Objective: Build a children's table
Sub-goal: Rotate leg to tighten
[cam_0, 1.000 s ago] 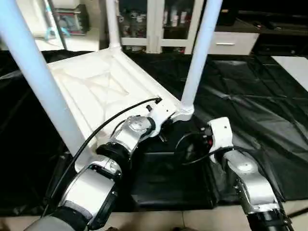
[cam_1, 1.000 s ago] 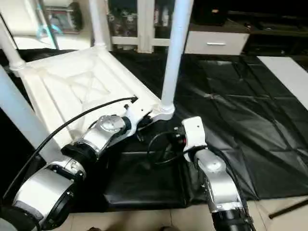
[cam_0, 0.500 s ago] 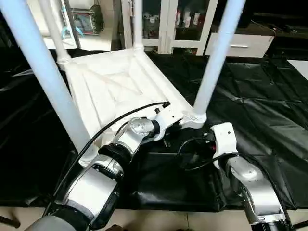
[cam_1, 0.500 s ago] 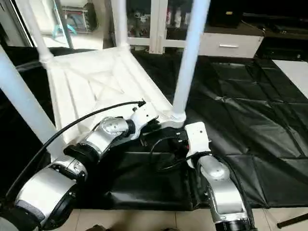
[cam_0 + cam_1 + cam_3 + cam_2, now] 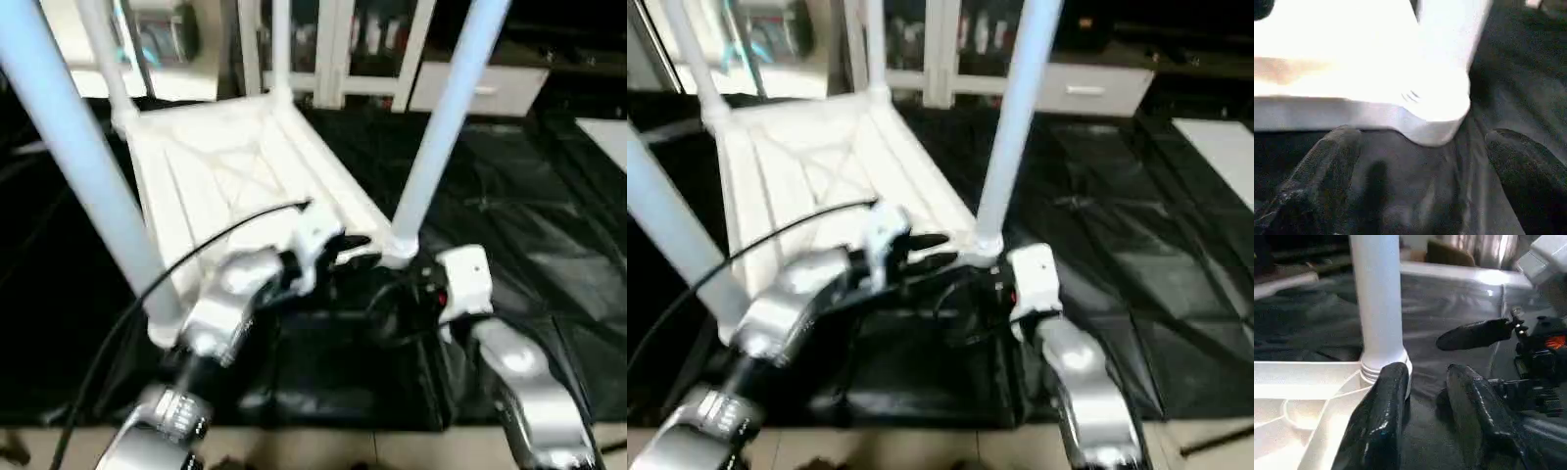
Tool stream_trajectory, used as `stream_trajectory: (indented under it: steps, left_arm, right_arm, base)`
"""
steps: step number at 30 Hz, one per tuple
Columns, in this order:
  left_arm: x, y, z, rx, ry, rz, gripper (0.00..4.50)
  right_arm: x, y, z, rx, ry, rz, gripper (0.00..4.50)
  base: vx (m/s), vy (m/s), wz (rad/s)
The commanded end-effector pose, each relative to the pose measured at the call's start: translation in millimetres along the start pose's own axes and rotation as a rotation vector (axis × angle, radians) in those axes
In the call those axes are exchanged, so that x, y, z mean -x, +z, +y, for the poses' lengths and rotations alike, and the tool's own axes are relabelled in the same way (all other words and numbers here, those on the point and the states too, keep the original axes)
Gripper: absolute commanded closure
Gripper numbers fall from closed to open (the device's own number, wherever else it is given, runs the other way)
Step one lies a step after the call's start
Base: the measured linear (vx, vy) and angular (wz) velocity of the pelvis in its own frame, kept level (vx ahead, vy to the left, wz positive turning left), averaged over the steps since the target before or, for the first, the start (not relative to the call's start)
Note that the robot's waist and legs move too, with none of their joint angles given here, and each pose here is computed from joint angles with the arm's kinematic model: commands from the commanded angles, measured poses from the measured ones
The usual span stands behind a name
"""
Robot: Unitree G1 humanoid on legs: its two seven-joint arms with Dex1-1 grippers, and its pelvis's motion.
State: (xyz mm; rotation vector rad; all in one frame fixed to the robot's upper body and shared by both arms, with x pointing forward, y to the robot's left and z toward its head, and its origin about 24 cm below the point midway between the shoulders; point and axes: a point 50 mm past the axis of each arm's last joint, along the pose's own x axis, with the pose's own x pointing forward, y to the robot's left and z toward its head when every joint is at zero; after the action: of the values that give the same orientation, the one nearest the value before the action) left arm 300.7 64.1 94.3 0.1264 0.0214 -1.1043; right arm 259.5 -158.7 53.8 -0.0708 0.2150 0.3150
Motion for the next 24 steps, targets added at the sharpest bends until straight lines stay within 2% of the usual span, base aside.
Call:
stream_trajectory:
  steps: [1, 8, 11, 13, 16, 17, 19, 22, 24]
  left_arm:
    - [9, 12.0, -8.0, -0.014, 0.037, -0.036, 2.51]
    - [40, 22.1, -40.4, 0.055, 0.115, -0.030, 1.94]
    - [57, 18.8, -48.1, 0.065, 0.167, 0.027, 1.74]
    - [65, 15.1, -47.1, 0.067, 0.207, 0.059, 1.58]
    - [97, 0.9, -41.8, 0.096, 0.280, 0.170, 1.29]
    - [97, 0.9, -41.8, 0.096, 0.280, 0.170, 1.23]
    - [114, -4.1, -39.6, 0.098, 0.286, 0.225, 1.17]
    - [144, -6.6, -29.1, 0.097, 0.351, 0.287, 0.81]
    - [161, -5.7, -18.7, 0.090, 0.421, 0.298, 0.74]
  right_arm:
    - [8.7, 10.9, -4.9, -0.012, 0.008, -0.077, 0.09]
    - [11.8, 16.7, -7.3, -0.001, 0.017, -0.131, 0.09]
    - [10.8, 18.0, -4.3, -0.002, 0.044, -0.133, 0.09]
    - [10.7, 17.1, -3.5, -0.001, 0.052, -0.131, 0.09]
    - [9.1, 12.8, -1.8, 0.012, 0.078, -0.117, 0.09]
    - [9.1, 12.8, -1.8, 0.012, 0.078, -0.117, 0.09]
    - [8.2, 11.8, -0.8, 0.017, 0.093, -0.113, 0.09]
    - [5.5, 11.7, -0.4, 0.011, 0.092, -0.119, 0.09]
    - [2.5, 10.9, -1.0, 0.004, 0.089, -0.120, 0.09]
  base:
    - [0.000, 0.000, 0.00]
    - [0.000, 0.000, 0.00]
    - [0.000, 0.000, 0.00]
    - [0.000, 0.000, 0.00]
    - [0.000, 0.000, 0.00]
    - [0.000, 0.000, 0.00]
    - [0.000, 0.000, 0.00]
    - [0.000, 0.000, 0.00]
    - [0.000, 0.000, 0.00]
